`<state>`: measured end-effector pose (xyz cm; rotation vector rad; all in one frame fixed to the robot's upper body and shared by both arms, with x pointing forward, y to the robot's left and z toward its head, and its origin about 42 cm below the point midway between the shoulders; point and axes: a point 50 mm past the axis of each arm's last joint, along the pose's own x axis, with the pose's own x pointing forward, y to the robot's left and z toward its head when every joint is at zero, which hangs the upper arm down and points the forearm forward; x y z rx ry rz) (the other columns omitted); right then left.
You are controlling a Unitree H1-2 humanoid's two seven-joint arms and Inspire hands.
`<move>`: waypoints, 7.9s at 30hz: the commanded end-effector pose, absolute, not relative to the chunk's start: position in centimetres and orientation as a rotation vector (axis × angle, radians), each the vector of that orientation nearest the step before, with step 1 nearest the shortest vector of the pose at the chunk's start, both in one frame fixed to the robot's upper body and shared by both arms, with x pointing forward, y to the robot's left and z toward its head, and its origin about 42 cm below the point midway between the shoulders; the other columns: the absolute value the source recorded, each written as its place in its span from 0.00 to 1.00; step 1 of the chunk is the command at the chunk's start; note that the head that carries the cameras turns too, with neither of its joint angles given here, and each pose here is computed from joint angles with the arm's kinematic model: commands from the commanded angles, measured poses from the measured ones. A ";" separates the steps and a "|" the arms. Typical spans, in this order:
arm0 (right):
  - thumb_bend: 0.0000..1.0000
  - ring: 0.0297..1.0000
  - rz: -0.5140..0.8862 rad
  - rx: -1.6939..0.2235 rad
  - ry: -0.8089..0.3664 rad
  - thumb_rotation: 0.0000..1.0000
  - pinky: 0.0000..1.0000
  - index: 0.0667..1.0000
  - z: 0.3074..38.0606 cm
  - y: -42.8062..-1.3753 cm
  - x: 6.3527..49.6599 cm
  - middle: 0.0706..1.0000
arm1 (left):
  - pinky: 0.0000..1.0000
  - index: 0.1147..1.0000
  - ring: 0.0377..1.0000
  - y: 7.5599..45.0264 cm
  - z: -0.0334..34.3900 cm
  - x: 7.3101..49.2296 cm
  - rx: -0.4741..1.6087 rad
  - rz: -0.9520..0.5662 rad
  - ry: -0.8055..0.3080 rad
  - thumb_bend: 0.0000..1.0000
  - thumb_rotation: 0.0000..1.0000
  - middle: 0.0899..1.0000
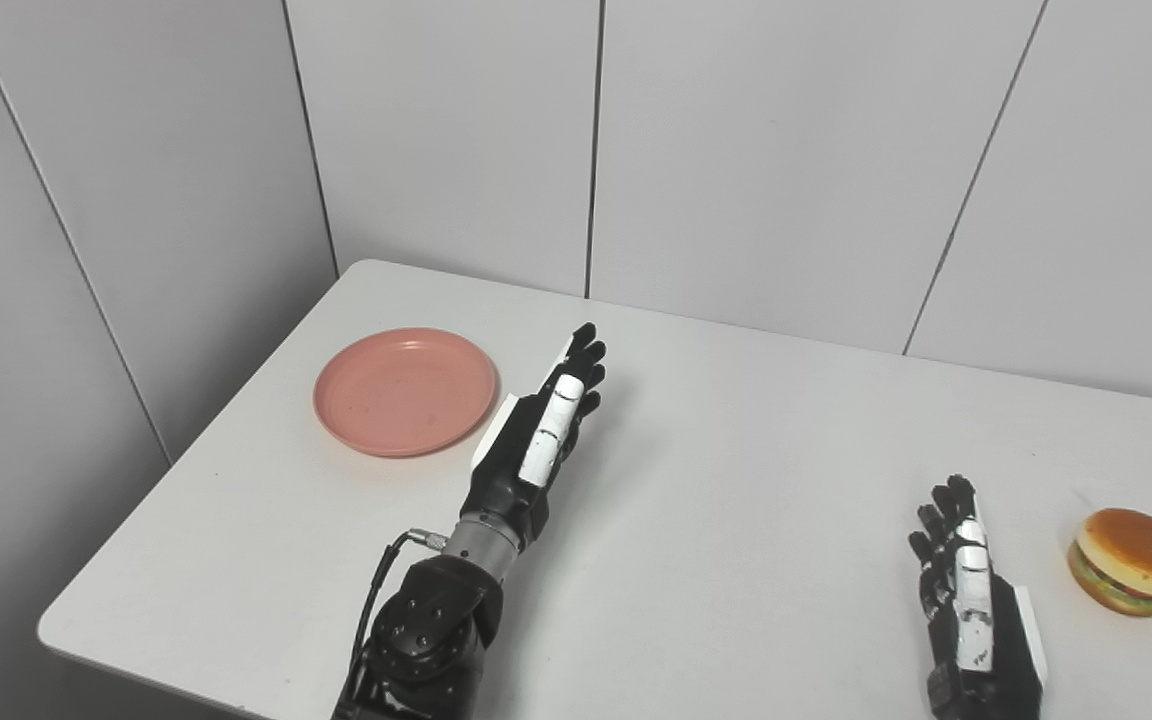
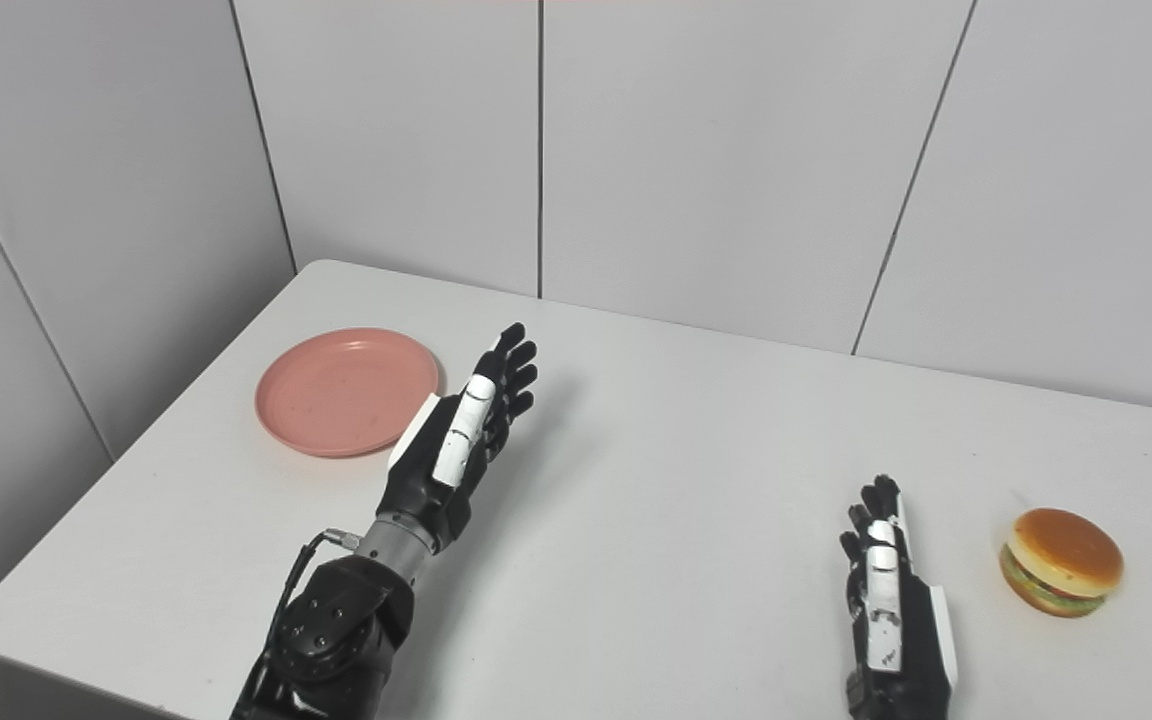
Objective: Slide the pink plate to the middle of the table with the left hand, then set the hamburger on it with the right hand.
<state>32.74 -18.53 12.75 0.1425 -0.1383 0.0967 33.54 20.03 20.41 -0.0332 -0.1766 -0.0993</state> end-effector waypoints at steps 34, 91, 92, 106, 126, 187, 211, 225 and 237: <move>0.46 1.00 0.092 0.139 -0.115 0.96 1.00 1.00 12.4 -18.5 32.0 1.00 | 0.73 0.73 0.78 32.5 24.3 42.9 0.197 0.107 -0.281 0.81 1.00 0.75; 0.46 1.00 0.091 0.147 -0.133 0.94 1.00 1.00 12.7 -18.5 32.0 1.00 | 0.84 0.72 0.78 48.1 19.1 46.6 0.208 0.343 -0.100 0.92 1.00 0.74; 0.47 1.00 0.093 0.147 -0.133 0.95 1.00 1.00 12.7 -18.5 32.0 1.00 | 0.87 0.74 0.80 48.1 18.8 46.6 0.210 0.331 -0.089 0.93 1.00 0.75; 0.46 1.00 0.086 0.145 -0.118 0.95 1.00 1.00 12.8 -18.6 31.9 1.00 | 0.78 0.73 0.80 45.4 16.3 46.5 0.026 0.275 -0.064 0.94 1.00 0.76; 0.46 1.00 0.091 0.150 -0.126 0.95 1.00 1.00 13.0 -18.7 31.9 1.00 | 0.78 0.72 0.77 39.9 13.7 46.7 -0.173 0.175 -0.107 0.98 1.00 0.75; 0.52 1.00 0.099 0.164 -0.129 0.98 1.00 1.00 13.9 -14.6 32.4 1.00 | 0.79 0.76 0.82 22.3 10.7 44.3 -0.187 -0.149 -0.027 0.89 1.00 0.79; 0.50 1.00 0.101 0.148 -0.127 0.98 1.00 1.00 14.2 -15.7 32.1 1.00 | 0.90 0.80 0.86 15.5 10.6 41.1 -0.206 -0.195 -0.015 0.87 1.00 0.83; 0.52 1.00 0.080 0.129 -0.180 0.96 1.00 1.00 16.7 -16.5 31.9 1.00 | 0.94 0.85 0.91 14.5 10.7 40.9 -0.233 -0.195 -0.022 0.86 1.00 0.87; 0.50 1.00 0.042 0.110 -0.276 0.95 1.00 1.00 21.4 -18.5 32.3 1.00 | 0.89 0.84 0.89 14.6 10.3 41.2 -0.232 -0.189 -0.030 0.85 1.00 0.86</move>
